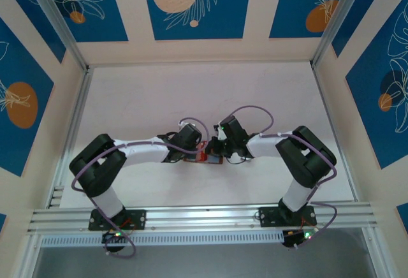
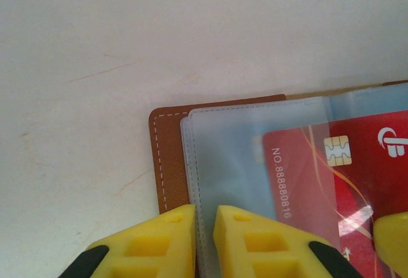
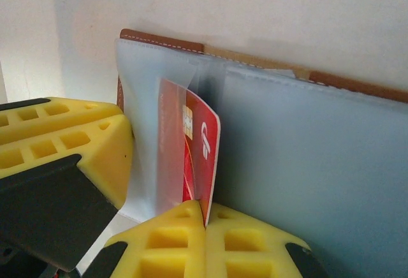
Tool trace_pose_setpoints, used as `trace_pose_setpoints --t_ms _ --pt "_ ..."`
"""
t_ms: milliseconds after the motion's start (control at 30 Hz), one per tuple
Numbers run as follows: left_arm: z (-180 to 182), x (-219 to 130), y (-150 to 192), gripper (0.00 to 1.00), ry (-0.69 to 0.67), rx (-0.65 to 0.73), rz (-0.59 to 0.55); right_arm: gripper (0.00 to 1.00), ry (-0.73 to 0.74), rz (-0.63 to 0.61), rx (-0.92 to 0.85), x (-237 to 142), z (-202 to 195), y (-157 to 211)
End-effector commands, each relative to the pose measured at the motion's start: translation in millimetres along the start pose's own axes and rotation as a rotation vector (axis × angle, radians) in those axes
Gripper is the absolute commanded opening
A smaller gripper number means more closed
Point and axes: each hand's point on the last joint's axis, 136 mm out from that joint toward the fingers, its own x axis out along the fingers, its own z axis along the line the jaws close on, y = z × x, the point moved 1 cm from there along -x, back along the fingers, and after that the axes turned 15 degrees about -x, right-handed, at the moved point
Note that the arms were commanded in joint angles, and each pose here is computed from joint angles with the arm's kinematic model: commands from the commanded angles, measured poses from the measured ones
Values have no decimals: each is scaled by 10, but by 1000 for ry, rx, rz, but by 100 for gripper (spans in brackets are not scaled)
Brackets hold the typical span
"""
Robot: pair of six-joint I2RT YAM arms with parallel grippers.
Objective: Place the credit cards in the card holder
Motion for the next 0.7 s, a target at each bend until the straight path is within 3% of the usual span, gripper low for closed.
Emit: trace_pose_setpoints --t_ms 0,267,667 --pt "405 148 431 16 -136 29 152 0 150 55 67 25 -314 273" --pt "416 158 445 16 -138 24 154 0 199 22 91 -133 -426 318" --pt "421 156 464 16 -140 25 157 0 201 24 114 74 -387 243"
